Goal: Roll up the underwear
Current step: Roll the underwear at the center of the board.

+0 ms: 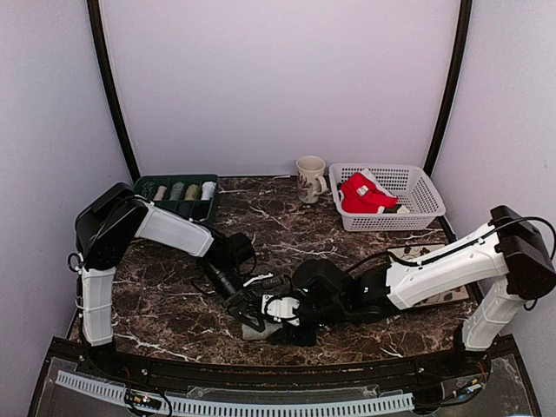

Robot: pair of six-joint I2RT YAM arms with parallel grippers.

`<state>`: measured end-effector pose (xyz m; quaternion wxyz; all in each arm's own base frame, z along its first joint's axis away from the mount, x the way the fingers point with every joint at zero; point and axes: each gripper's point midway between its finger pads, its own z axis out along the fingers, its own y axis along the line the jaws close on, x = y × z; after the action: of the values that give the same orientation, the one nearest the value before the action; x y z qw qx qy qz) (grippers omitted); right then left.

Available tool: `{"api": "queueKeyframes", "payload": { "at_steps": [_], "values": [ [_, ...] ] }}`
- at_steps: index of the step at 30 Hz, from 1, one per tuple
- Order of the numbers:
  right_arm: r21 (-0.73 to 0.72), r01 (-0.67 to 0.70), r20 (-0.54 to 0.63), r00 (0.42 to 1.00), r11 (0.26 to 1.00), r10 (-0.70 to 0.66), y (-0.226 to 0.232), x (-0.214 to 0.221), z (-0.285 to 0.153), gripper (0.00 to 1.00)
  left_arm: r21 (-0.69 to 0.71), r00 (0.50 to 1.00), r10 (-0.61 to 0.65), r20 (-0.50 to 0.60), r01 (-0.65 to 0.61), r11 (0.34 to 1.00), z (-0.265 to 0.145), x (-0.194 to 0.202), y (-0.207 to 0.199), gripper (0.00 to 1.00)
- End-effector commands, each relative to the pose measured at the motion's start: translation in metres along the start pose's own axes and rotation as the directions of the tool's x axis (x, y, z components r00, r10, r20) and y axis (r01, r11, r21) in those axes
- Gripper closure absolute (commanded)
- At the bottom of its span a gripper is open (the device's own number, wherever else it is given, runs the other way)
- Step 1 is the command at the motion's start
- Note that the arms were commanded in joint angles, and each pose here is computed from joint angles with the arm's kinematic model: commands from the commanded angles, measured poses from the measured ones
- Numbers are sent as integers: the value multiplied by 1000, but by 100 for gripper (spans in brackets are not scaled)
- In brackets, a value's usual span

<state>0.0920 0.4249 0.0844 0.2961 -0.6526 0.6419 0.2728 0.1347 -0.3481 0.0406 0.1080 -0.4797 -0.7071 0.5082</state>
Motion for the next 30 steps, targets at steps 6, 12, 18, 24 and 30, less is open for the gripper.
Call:
{"api": "queueKeyframes", "payload": {
  "at_steps": [6, 12, 18, 24, 30],
  "values": [
    [120, 78, -103, 992, 990, -66, -24, 19, 26, 55, -42, 997, -58, -44, 56, 998, 1, 13, 14, 81],
    [142, 91, -168, 984, 986, -66, -29, 37, 33, 55, -48, 997, -54, -48, 51, 998, 1, 13, 15, 78],
    [161, 120, -256, 964, 980, -77, -34, 61, 39, 59, -47, 997, -52, -49, 50, 998, 1, 14, 15, 77],
    [106, 108, -301, 951, 988, -71, -25, 75, 43, 95, -48, 998, -46, -37, 44, 998, -5, 9, 12, 70],
    [3, -32, -252, 967, 999, 31, -10, 70, 37, 100, -145, 997, 2, 75, 9, 989, -45, -12, 5, 57]
  ]
}}
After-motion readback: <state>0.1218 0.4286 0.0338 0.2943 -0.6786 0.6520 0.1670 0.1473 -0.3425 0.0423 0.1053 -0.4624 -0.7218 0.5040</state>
